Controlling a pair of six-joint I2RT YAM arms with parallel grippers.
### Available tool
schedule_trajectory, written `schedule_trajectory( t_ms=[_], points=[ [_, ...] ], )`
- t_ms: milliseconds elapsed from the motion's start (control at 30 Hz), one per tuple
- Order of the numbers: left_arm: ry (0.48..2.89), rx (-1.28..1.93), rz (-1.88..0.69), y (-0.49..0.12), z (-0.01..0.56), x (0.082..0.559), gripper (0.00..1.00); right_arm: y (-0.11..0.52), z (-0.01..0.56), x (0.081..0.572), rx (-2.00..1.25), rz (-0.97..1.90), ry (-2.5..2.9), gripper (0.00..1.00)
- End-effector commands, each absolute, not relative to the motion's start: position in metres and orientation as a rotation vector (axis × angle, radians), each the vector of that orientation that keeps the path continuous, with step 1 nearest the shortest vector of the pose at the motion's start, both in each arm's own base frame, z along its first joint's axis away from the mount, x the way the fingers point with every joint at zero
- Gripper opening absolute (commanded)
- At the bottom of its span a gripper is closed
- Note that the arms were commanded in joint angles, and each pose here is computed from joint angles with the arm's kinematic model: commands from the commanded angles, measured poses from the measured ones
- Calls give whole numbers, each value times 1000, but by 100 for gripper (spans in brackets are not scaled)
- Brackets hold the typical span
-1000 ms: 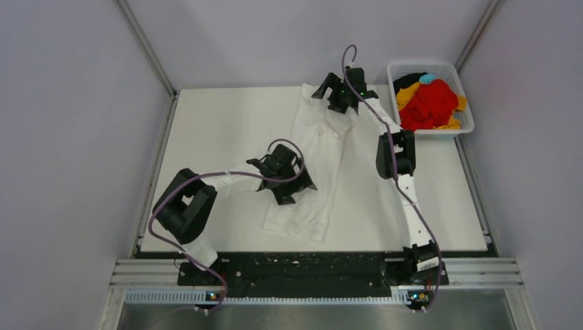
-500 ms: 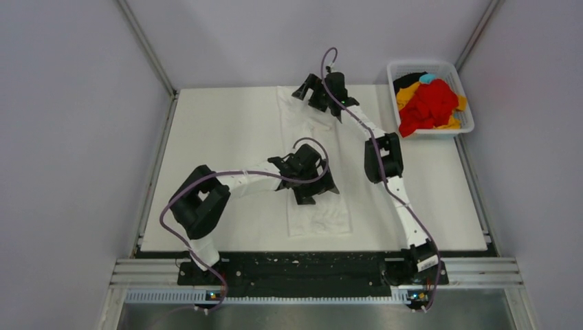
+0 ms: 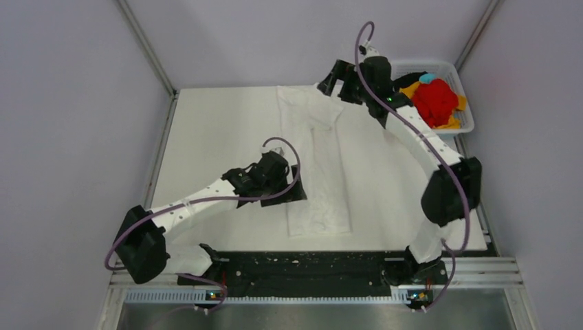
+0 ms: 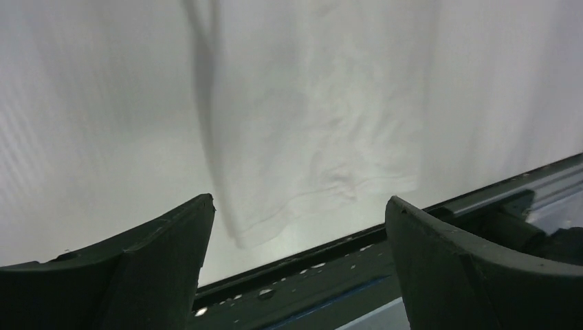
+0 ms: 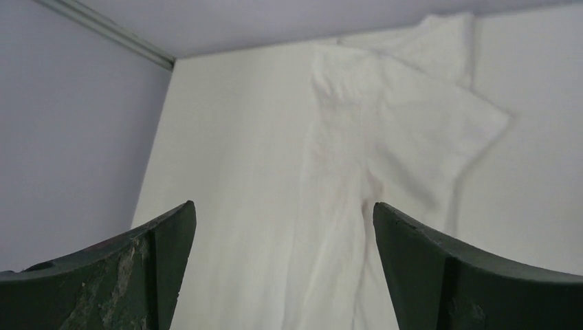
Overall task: Fold and stack the t-shirts
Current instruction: Rotate the tshirt 90 degrees, then grab the bottom of the folded rectangular tshirt with both arms
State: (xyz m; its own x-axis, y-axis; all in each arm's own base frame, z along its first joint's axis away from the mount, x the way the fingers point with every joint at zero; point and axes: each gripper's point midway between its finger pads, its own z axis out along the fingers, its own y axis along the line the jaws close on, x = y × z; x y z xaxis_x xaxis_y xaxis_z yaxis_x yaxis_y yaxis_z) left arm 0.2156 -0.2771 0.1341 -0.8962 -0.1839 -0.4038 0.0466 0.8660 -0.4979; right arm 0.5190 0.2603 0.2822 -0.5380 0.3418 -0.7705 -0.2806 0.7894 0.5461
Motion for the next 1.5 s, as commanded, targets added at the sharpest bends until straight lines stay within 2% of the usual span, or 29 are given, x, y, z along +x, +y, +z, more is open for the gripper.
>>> schedule_trajectory(
  t_ms=[0,167,233,333,433,567,633,733,867,1033,1167,1300,1467],
  points=[
    [2722,-98,-587,-236,80,188,99,206,211,424,197,637,2170,99],
    [2845,-1,-732,-252,58,162,97,190,148,342,271,663,2347,97],
    [2885,0,-768,-255,50,155,90,182,125,314,265,633,2432,97],
    [2921,-34,-816,-257,41,145,73,168,100,278,269,579,2536,96],
    [2951,-91,-837,-253,31,134,64,161,83,253,271,574,2587,95],
    [2977,-166,-812,-244,22,124,59,158,69,231,262,578,2657,95],
    [2957,-195,-795,-243,20,128,58,158,65,223,246,584,2682,94],
    [2946,-206,-764,-244,19,136,51,157,60,212,227,586,2723,93],
    [2960,-239,-716,-243,8,139,34,162,51,192,216,651,2778,88],
    [2986,-250,-728,-248,4,138,17,172,40,157,136,708,2881,81],
    [3001,-302,-701,-244,3,134,0,174,35,141,107,740,2919,71],
    [3011,-336,-704,-243,4,128,0,177,30,135,101,783,2936,63],
    [3014,-348,-699,-244,4,124,0,186,28,134,64,847,2925,59]
  ],
)
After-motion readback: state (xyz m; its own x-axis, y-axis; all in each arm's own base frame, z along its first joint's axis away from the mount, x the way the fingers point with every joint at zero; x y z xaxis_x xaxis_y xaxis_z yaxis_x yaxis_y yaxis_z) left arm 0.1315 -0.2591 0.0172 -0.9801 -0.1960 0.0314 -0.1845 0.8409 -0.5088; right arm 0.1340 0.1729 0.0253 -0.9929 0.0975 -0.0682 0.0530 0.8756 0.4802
